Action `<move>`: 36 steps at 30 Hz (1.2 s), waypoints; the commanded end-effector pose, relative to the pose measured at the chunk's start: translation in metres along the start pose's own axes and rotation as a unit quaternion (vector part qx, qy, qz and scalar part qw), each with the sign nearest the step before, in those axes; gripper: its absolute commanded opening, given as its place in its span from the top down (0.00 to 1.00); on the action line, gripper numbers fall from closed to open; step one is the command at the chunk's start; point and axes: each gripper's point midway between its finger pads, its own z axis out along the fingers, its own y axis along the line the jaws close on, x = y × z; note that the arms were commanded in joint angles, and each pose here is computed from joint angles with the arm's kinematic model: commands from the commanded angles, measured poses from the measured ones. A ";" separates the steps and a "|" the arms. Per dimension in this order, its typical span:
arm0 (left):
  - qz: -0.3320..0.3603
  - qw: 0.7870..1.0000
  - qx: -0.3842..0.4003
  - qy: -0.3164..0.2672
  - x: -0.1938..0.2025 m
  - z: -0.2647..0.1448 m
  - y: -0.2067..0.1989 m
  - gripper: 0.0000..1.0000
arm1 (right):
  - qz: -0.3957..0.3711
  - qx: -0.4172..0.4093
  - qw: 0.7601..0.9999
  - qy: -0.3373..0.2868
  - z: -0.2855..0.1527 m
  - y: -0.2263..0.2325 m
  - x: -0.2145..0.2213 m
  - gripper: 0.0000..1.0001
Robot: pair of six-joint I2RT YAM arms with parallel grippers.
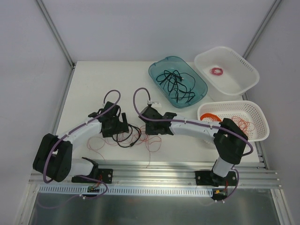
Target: Untangle the cables
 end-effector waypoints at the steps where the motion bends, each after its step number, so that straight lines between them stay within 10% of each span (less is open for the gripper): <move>1: -0.009 1.000 -0.016 0.001 0.003 0.007 0.003 0.03 | 0.004 -0.013 0.999 -0.042 -0.027 0.008 -0.025 0.94; 11: -0.008 0.998 -0.051 0.027 0.009 0.023 0.013 0.14 | -0.102 -0.085 0.980 -0.147 -0.163 0.016 -0.100 0.99; 22: -0.004 0.996 -0.081 0.030 0.007 0.029 0.023 0.30 | -0.127 -0.155 0.905 -0.376 -0.366 -0.034 -0.197 0.99; 36: -0.054 0.990 -0.125 0.019 -0.010 0.026 0.055 0.31 | -0.101 -0.110 0.862 -0.485 -0.442 -0.102 -0.202 0.99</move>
